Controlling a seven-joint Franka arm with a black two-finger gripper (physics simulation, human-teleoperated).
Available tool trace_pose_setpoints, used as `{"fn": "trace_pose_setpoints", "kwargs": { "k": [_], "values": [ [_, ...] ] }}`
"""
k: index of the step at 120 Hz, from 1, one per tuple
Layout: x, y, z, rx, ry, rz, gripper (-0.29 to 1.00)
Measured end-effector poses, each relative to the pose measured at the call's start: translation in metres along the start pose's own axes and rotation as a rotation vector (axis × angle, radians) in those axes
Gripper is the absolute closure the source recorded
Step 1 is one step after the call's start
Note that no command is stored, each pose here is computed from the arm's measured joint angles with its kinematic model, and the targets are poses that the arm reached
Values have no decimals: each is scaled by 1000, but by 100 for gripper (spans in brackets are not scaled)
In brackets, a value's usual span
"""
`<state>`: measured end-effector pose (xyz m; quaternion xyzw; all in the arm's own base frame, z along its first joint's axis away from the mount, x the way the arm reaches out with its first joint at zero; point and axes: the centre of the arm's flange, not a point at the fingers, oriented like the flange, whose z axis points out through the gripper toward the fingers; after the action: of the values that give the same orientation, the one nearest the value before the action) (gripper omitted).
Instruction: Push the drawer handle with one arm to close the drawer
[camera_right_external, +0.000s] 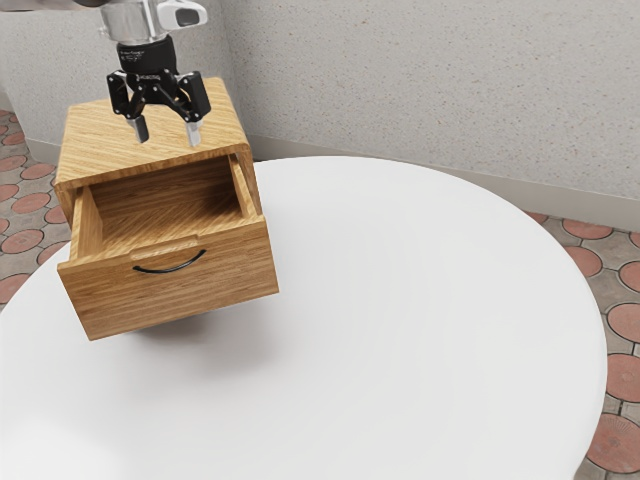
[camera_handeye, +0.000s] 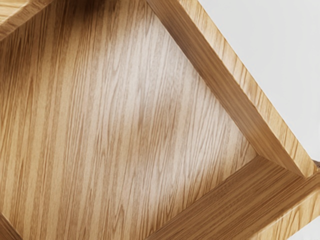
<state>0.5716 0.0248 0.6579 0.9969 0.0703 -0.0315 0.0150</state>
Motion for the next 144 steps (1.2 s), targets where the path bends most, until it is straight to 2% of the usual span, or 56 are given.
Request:
{"fn": "trace_pose_setpoints", "kwargs": {
  "k": [26, 30, 36, 45, 58, 64, 68, 81, 93, 101, 117, 144],
  "values": [
    [0, -1, 0, -1, 0, 11, 0],
    [-3, 0, -14, -3, 26, 15, 0],
    [-19, 7, -65, -5, 122, 29, 0],
    [-57, 48, -111, 26, 208, 74, 0],
    [-90, 135, -117, 96, 235, 158, 0],
    [-94, 151, -113, 107, 231, 154, 0],
    [-94, 150, -110, 87, 214, 127, 0],
    [-79, 106, -90, 47, 131, -72, 0],
    [-84, 71, -42, 55, 61, -253, 0],
    [-85, 89, -8, 62, 36, -294, 0],
    [-85, 134, 19, 28, 26, -366, 0],
    [-111, 113, 40, -11, 52, -569, 0]
  ]
}}
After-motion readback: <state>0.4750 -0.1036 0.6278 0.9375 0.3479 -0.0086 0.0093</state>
